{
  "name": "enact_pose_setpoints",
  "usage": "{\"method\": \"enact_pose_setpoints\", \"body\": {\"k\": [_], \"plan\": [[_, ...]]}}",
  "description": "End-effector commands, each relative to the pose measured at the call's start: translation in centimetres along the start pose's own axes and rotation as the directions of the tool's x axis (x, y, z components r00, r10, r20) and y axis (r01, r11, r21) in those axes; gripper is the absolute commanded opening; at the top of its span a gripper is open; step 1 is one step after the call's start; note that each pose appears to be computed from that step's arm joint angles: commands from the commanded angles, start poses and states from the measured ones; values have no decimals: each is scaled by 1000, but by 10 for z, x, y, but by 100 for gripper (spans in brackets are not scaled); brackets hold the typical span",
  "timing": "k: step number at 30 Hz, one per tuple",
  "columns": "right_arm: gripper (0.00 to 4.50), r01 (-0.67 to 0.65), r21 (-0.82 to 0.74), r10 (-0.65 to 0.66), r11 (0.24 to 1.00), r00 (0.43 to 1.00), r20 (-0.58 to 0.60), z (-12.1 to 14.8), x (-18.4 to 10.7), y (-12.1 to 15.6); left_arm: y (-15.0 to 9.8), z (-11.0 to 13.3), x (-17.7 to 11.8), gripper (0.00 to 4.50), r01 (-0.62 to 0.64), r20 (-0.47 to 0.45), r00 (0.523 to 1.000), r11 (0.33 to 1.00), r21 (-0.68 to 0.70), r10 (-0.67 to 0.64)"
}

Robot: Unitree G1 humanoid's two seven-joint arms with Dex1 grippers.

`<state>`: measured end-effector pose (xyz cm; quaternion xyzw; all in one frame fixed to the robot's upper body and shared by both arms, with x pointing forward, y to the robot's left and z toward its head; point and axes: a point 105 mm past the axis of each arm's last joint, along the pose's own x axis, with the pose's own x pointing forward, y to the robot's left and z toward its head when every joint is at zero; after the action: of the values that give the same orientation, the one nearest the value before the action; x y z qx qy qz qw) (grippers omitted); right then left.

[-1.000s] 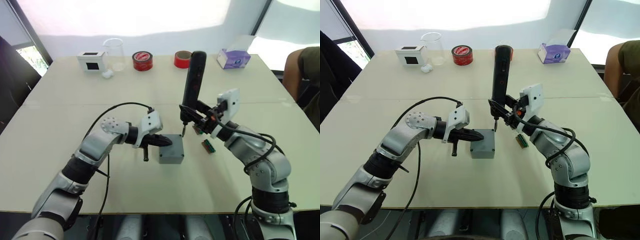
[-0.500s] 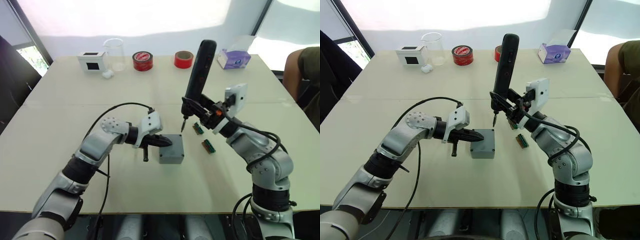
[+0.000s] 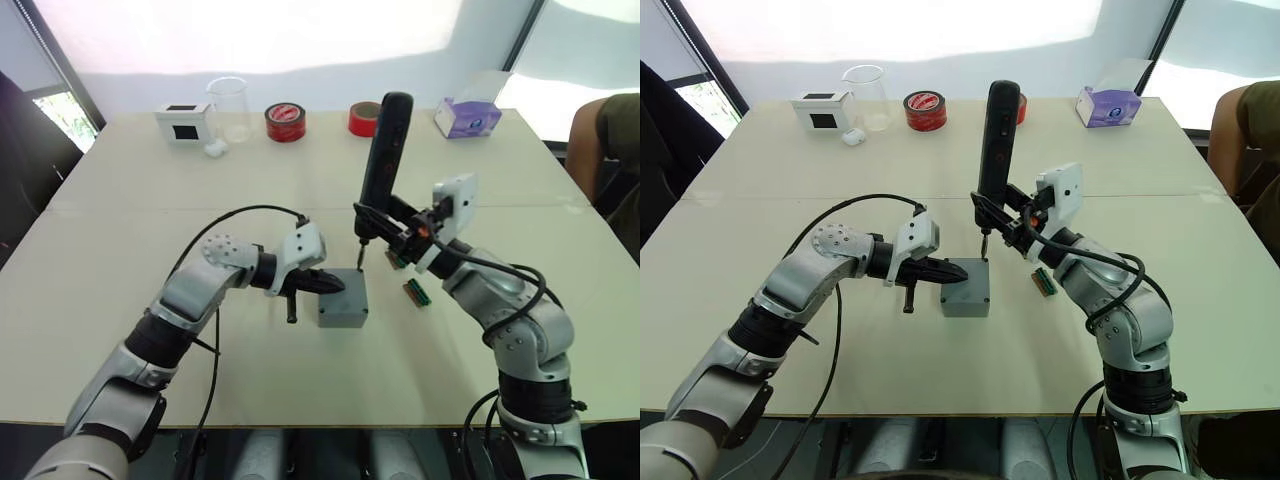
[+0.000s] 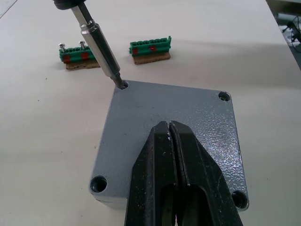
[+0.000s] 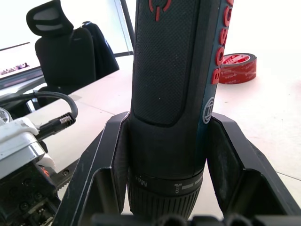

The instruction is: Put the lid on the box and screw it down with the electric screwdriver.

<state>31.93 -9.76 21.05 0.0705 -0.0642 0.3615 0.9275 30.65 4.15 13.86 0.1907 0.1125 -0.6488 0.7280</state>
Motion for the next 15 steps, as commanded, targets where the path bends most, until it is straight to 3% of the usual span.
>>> {"method": "enact_pose_setpoints", "body": {"k": [1,15], "plan": [[176,-12,-53,14,999,999,48,12,-1,3,0,-6,-1,0,-11,-22,1000,1000,-8,11],[176,34,-96,-28,995,998,63,7,-1,-3,-1,-5,-1,0,-8,-20,1000,1000,-7,8]]}}
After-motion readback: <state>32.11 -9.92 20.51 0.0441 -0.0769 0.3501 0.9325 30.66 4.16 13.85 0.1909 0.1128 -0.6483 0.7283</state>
